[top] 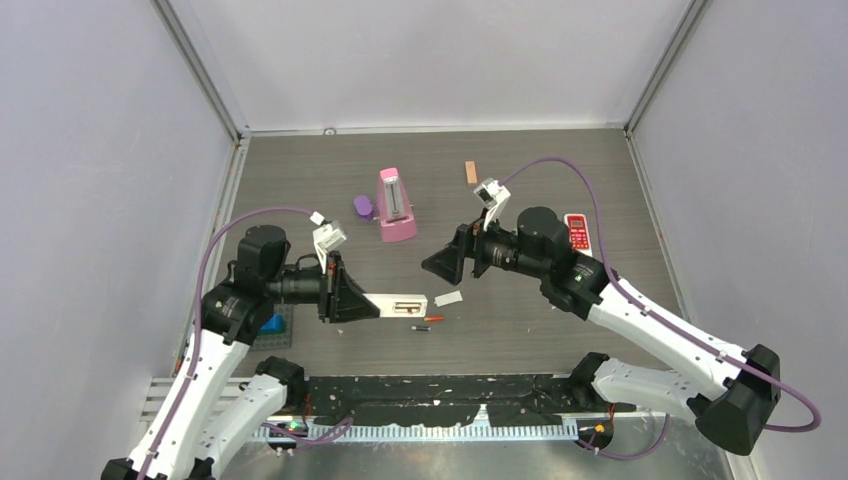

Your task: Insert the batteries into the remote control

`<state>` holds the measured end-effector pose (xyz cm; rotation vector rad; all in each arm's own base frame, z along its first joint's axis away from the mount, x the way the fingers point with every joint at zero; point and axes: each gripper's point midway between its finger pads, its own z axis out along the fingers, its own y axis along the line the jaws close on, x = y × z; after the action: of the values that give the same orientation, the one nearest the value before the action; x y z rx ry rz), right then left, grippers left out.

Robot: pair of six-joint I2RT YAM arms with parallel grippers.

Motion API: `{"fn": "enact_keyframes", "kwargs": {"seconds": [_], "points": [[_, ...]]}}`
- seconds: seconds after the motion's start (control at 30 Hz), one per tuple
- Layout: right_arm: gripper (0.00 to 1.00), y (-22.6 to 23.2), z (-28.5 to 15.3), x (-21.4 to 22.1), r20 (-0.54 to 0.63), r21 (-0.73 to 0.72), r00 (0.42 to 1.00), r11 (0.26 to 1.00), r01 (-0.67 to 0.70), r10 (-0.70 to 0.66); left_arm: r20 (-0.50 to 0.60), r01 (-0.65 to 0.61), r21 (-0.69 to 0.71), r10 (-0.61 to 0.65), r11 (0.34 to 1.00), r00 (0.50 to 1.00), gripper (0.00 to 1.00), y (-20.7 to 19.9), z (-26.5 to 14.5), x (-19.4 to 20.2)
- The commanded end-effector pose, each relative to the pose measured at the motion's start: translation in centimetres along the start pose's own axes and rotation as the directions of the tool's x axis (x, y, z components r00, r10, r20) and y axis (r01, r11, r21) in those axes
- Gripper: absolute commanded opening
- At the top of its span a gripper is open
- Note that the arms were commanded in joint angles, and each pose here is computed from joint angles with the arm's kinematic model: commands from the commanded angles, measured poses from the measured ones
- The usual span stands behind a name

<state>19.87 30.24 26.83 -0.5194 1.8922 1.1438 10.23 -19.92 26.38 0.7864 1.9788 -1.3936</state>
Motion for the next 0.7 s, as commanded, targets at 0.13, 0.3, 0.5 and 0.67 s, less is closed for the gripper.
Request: {"fn": "enact_keyframes", "kwargs": {"seconds": [0.13,0.3,0.5,0.67], "points": [[0.89,10.6,-2.3,-0.4,-0.05,-0.554,0.983,0.824,0.119,-0.175,0.012,-0.049,0.049,0.048,0.998,0.999,0.0,-1.2,-0.3,-0.8],[0.89,10.8,-1.7,1.6,-0.132,-0.585,0.951,0.797,0.152,-0.278,0.018,-0.06,0.049,0.059,0.997,0.998,0.0,-1.5,-0.5,-1.1],[0.88,11.0,-1.2,3.6,-0.21,-0.643,0.912,0.752,0.142,-0.352,0.02,-0.079,0.083,0.077,0.993,0.997,0.0,-2.4,-0.6,-1.3],[0.83,9.9,-1.0,6.4,-0.337,-0.646,0.834,0.752,0.132,-0.436,0.005,-0.093,0.138,0.093,0.986,0.996,0.0,-3.4,-0.9,-1.0]]}}
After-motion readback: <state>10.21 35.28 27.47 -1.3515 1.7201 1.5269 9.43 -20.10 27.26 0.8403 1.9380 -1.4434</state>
